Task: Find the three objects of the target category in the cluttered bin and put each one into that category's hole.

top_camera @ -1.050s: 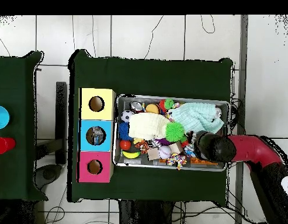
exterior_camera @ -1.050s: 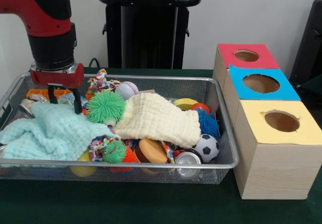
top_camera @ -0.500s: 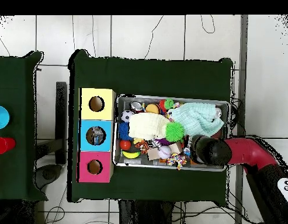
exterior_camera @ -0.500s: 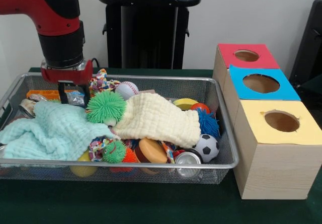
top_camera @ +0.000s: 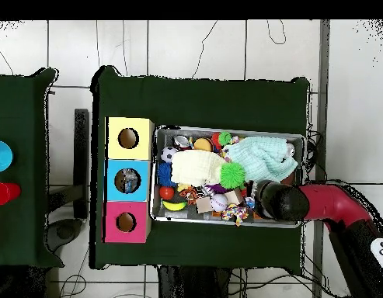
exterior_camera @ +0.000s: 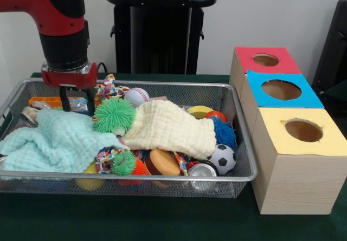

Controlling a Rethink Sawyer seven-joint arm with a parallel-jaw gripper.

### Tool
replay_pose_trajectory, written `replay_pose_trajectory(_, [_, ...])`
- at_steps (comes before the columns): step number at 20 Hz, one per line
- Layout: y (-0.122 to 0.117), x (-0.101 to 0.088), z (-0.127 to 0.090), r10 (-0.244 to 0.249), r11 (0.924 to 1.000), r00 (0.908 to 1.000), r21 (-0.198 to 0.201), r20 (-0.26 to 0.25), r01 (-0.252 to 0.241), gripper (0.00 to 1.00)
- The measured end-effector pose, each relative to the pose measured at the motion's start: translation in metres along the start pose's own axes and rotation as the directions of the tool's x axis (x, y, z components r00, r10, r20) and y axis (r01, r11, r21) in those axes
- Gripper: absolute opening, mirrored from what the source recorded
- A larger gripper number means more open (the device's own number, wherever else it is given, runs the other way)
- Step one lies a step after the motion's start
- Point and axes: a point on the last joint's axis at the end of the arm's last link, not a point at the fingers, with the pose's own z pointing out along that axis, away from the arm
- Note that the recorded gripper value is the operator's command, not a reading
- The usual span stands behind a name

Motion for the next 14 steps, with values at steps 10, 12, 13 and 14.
replay_pose_trajectory(10, [-0.007,0.0015,-0.0024,0.007,1.0,1.0,0.006,-0.004,-0.007,1.0])
replay_pose_trajectory(12, [-0.0082,0.0016,-0.0028,0.007,1.0,1.0,0.003,-0.005,-0.007,1.0])
replay_pose_trajectory(13, [-0.0101,0.0018,-0.003,0.006,1.0,1.0,-0.003,-0.006,-0.006,1.0])
replay_pose_trajectory(14, [-0.0107,0.0024,-0.003,0.005,1.0,0.9999,-0.007,-0.009,-0.005,1.0])
